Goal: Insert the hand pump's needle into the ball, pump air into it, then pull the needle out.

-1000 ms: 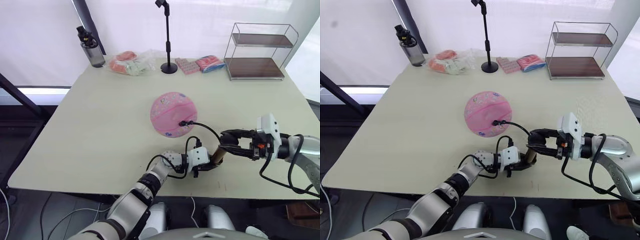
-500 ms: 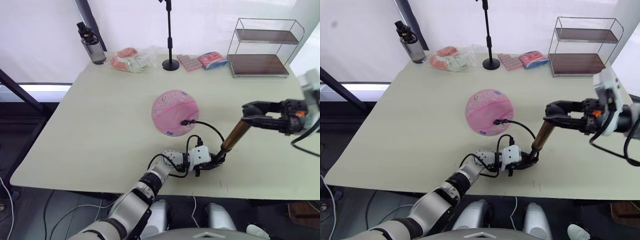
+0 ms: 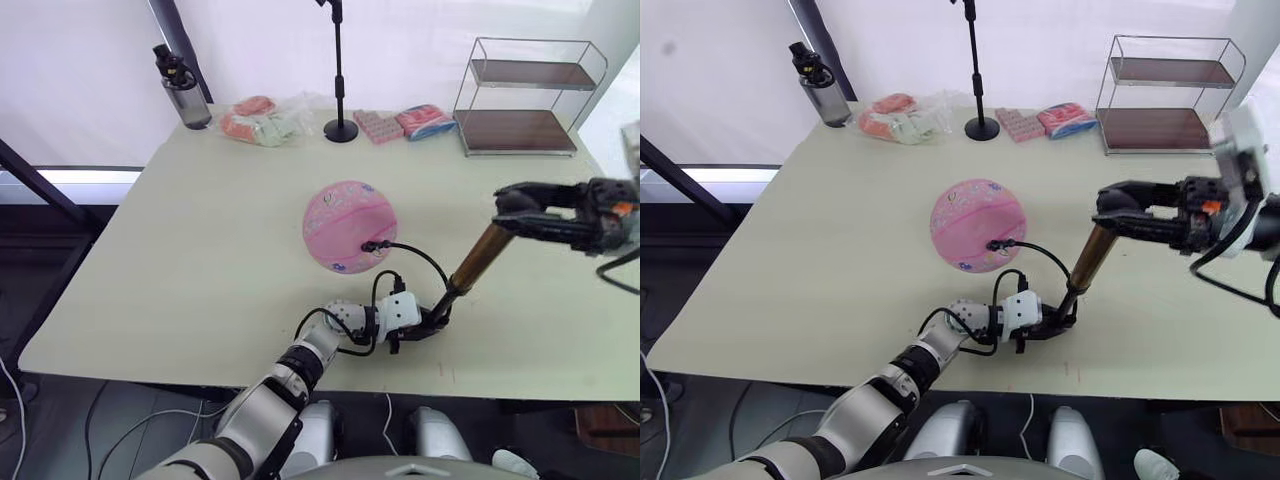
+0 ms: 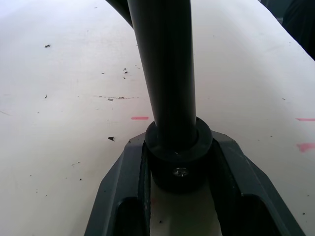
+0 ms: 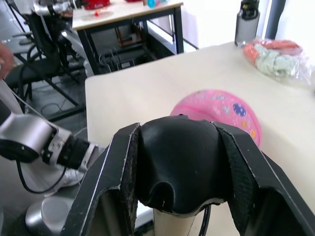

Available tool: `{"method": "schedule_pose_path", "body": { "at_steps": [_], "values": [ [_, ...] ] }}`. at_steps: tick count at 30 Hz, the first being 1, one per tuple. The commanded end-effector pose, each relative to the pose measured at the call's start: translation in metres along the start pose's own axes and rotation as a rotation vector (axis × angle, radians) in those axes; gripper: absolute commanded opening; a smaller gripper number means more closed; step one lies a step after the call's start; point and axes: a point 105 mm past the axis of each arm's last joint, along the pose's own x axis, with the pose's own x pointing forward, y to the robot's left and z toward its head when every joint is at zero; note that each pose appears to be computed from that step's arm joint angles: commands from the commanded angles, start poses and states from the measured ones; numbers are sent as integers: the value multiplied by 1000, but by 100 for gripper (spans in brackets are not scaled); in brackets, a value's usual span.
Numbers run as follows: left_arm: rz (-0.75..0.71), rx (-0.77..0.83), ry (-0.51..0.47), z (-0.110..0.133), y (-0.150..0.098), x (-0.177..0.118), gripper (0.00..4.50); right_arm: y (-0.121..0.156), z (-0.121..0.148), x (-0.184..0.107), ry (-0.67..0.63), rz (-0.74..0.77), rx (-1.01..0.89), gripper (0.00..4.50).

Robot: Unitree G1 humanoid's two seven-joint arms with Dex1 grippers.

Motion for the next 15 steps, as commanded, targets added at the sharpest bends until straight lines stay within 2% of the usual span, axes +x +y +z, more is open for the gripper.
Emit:
{"method": "schedule_pose_path", "body": {
  "at_steps": [1, 7, 13, 15],
  "values": [
    [-87, -125, 222, -63, -40, -17, 112, -8, -34, 5, 111, -57, -19, 171],
    [-83, -124, 223, -63, -39, -18, 112, -6, -87, 17, 201, -58, -9, 171],
    [-80, -127, 223, -64, -40, -18, 112, -1, -130, 26, 252, -59, -2, 171],
    [-80, -125, 222, -64, -40, -18, 112, 3, -135, 27, 258, -47, -1, 171]
  ]
}}
